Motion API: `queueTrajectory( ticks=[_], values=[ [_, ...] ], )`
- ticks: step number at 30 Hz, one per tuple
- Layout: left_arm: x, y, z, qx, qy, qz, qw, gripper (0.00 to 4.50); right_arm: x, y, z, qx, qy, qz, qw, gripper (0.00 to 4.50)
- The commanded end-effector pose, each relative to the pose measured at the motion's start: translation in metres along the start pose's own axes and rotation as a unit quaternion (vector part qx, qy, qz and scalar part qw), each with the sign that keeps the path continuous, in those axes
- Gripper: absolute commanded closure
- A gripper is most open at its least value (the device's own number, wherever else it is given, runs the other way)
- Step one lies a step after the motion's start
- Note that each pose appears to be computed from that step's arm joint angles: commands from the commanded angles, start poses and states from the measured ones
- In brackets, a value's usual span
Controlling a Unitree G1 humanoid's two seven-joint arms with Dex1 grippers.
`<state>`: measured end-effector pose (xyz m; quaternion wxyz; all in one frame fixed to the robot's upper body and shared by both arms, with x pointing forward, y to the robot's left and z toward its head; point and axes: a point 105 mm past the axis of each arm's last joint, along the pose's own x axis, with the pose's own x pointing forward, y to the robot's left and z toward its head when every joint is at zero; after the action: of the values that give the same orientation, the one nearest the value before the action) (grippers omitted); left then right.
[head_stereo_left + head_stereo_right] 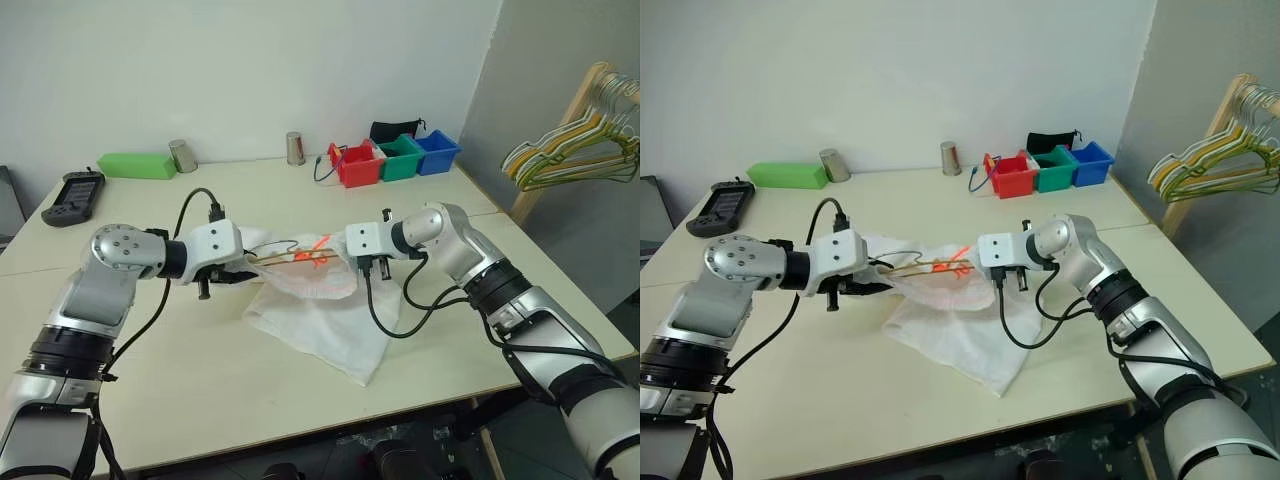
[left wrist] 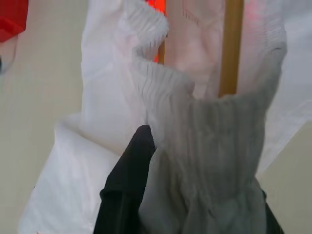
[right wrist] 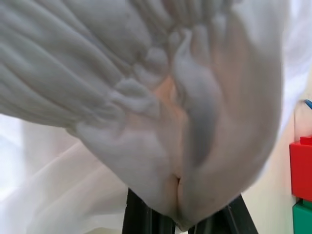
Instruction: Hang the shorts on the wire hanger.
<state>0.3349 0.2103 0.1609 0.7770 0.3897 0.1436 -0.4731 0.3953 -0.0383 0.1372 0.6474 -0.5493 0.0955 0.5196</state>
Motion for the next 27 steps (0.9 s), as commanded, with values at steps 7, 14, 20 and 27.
queueTrajectory(
  ticks=[7, 14, 20, 27],
  values=[
    [-0.066, 0.004, 0.03, -0.051, -0.048, -0.022, 0.997, 1.06, -0.003, -0.015, 0.007, 0.069, -0.039, -0.034, 0.996, 4.5],
    [-0.087, 0.019, 0.031, -0.067, -0.044, 0.025, 0.996, 0.03, -0.002, -0.018, 0.005, 0.093, -0.044, -0.043, 0.994, 4.5],
    [-0.108, 0.027, 0.041, -0.118, -0.086, 0.054, 0.988, 0.03, -0.001, -0.006, -0.005, 0.135, -0.052, -0.046, 0.988, 4.5],
    [-0.091, 0.031, 0.059, -0.158, -0.152, 0.083, 0.972, 0.03, -0.02, 0.016, -0.012, 0.256, -0.077, -0.075, 0.961, 4.5]
  ],
)
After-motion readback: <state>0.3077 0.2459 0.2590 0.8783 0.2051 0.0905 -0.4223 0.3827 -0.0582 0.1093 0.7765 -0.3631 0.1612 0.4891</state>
